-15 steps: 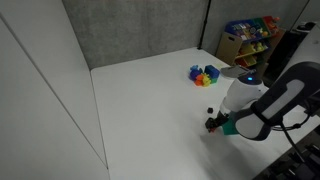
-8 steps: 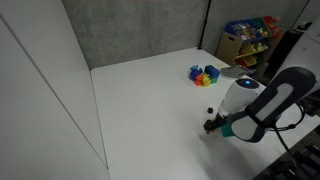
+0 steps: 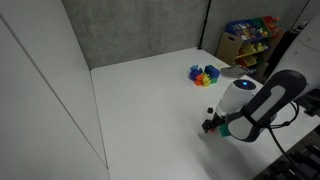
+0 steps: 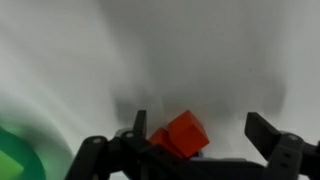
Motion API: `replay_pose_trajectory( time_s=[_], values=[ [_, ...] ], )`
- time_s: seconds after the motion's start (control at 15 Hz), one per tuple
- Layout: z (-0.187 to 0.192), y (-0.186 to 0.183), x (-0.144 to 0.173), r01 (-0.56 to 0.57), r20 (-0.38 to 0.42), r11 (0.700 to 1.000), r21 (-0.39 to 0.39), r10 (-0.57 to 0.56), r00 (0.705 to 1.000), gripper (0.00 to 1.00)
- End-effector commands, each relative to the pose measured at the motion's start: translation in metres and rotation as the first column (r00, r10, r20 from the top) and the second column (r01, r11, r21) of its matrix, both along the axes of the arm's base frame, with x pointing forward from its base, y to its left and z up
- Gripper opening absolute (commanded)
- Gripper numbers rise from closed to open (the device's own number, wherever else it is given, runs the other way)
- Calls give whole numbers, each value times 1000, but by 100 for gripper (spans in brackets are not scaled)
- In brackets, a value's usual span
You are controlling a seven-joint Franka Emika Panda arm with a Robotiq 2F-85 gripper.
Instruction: Put one orange block in the bowl
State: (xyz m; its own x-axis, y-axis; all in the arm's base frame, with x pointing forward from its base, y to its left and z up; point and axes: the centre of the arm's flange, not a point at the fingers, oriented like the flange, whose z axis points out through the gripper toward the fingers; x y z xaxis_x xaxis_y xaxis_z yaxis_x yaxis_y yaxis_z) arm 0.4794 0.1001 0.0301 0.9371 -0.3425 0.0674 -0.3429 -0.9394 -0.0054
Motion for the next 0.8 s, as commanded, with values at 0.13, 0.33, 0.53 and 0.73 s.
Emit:
replay_pose_trajectory(
  time_s=[0.13,0.33,0.53,0.73],
  values=[
    [-7,-4,14,-40,43,999,3,40,998,100],
    [-10,-5,18,-56,55,998,4,56,997,100],
    [-13,-5,24,-89,58,996,12,88,994,100],
    [-14,-3,28,-149,56,989,23,148,987,100]
  ],
)
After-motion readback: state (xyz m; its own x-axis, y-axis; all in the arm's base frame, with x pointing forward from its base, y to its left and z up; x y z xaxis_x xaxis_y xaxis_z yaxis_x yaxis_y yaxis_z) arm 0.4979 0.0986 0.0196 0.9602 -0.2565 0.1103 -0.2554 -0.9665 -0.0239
